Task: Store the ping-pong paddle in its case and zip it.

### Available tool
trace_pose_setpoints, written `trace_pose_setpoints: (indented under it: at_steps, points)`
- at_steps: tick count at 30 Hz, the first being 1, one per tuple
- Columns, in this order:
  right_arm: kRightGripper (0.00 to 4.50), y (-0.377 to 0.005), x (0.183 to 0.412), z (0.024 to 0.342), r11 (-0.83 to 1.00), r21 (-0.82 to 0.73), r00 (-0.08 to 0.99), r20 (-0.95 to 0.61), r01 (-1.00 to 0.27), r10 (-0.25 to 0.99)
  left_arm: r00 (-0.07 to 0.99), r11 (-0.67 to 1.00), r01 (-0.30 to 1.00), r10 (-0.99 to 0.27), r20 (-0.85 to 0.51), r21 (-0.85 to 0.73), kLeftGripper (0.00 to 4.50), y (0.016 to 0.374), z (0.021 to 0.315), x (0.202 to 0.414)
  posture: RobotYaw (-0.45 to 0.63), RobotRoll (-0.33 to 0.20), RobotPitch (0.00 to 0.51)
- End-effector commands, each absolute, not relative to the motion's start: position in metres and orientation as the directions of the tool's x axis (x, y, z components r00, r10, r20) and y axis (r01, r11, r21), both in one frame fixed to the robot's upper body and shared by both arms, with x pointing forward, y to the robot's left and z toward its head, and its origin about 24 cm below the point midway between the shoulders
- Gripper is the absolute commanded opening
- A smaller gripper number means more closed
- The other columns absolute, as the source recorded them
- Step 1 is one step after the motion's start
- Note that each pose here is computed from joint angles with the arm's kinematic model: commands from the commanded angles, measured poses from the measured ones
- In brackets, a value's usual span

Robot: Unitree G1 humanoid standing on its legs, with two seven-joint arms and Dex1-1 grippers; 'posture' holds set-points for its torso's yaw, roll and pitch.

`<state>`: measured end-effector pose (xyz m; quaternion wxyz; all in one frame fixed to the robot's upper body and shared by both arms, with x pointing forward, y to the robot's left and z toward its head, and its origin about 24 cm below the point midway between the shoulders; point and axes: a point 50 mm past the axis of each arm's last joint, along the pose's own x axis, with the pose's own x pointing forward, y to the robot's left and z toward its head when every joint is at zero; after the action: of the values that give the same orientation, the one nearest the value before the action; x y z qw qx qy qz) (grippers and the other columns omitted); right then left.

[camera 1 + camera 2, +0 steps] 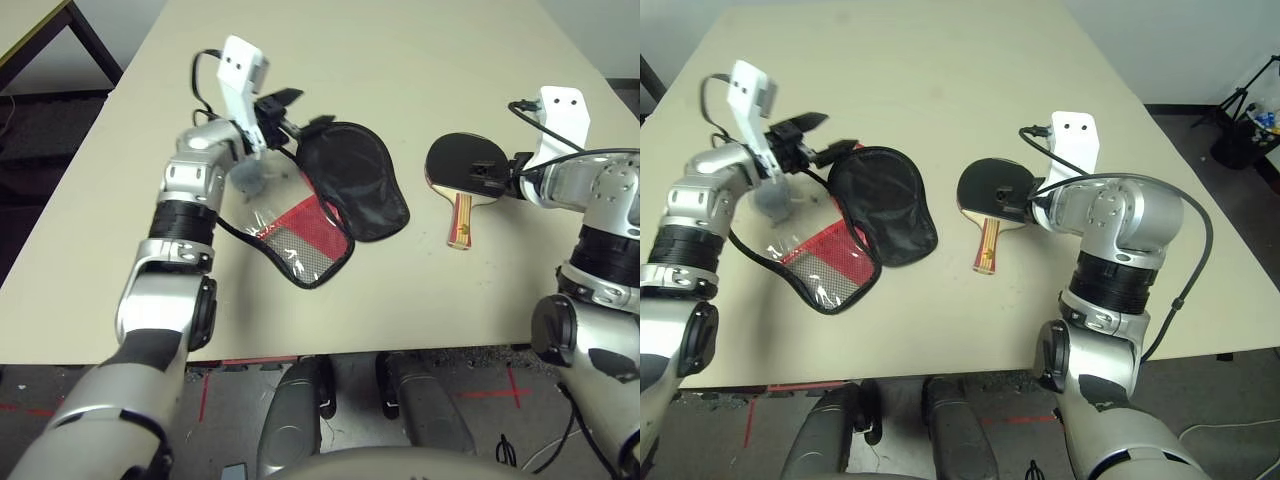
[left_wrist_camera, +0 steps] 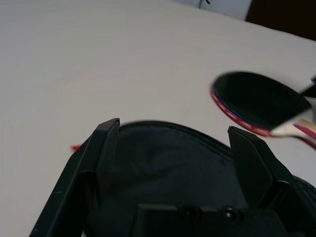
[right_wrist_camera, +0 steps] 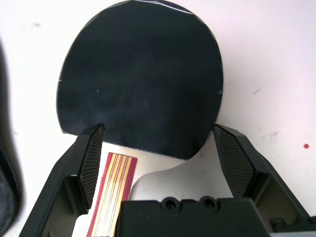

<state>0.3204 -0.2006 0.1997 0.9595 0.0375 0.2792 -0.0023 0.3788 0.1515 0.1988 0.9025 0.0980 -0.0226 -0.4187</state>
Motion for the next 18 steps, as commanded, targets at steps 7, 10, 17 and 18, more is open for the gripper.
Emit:
trace_pose_setpoints:
  at_steps: [7, 10, 17, 18]
  points:
    - [4.48, -0.185, 0.308, 0.175, 0.998, 0.069, 0.811, -0.584, -0.003, 0.043, 0.468, 0.441, 0.877, -0.874, -0.131, 0.191, 4.50, 0.107, 0.176, 0.358, -0.18, 0.000, 0.206]
    - [4.48, -0.183, 0.307, 0.173, 0.997, 0.075, 0.806, -0.589, -0.005, 0.049, 0.450, 0.423, 0.886, -0.884, -0.128, 0.192, 4.50, 0.099, 0.176, 0.357, -0.18, 0.000, 0.206]
    - [4.48, -0.169, 0.304, 0.163, 0.994, 0.110, 0.780, -0.620, -0.022, 0.085, 0.449, 0.424, 0.886, -0.886, -0.115, 0.190, 4.50, 0.094, 0.177, 0.360, -0.18, 0.000, 0.207]
    - [4.48, -0.168, 0.305, 0.164, 0.994, 0.112, 0.779, -0.621, -0.018, 0.084, 0.450, 0.426, 0.885, -0.886, -0.110, 0.189, 4.50, 0.093, 0.178, 0.360, -0.18, 0.000, 0.206]
